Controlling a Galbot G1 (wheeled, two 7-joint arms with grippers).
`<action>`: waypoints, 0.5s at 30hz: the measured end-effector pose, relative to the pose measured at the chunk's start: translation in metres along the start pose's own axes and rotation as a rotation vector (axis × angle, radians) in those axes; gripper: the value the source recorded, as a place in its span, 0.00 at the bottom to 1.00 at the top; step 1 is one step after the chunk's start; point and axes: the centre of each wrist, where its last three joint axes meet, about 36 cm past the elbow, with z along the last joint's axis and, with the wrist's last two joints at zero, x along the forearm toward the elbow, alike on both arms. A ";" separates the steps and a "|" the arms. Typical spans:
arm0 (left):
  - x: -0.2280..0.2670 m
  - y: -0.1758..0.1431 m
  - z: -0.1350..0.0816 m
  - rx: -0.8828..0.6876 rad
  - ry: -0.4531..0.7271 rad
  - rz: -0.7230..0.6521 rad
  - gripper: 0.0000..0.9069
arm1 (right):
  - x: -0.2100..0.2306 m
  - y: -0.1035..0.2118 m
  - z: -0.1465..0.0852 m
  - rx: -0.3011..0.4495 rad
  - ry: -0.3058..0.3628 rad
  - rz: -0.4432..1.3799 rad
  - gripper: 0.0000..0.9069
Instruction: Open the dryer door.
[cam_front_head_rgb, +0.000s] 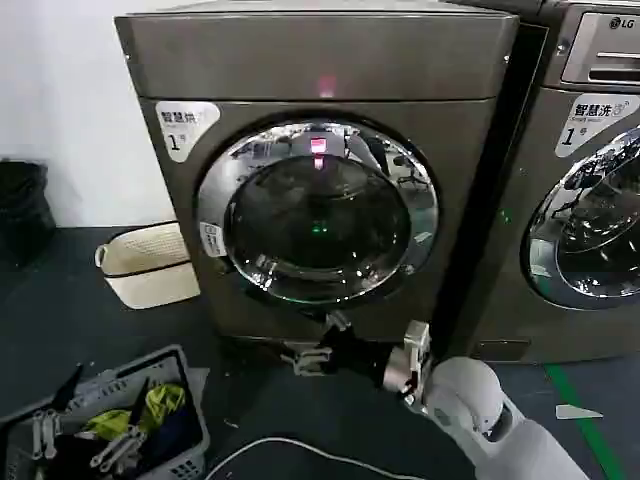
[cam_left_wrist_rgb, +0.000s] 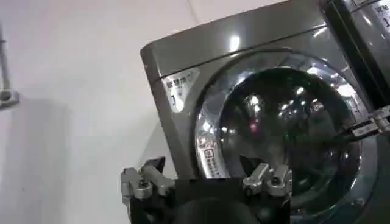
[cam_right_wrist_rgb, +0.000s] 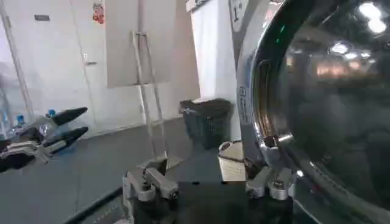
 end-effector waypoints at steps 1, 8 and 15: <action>0.000 0.000 0.000 -0.002 0.000 0.000 1.00 | -0.001 -0.001 0.000 0.012 -0.010 0.001 1.00; -0.001 0.003 -0.001 -0.013 -0.002 0.008 1.00 | -0.013 -0.009 0.002 0.073 -0.052 -0.003 1.00; 0.001 0.006 -0.002 -0.022 0.000 0.002 1.00 | -0.029 -0.022 0.006 0.138 -0.103 0.022 1.00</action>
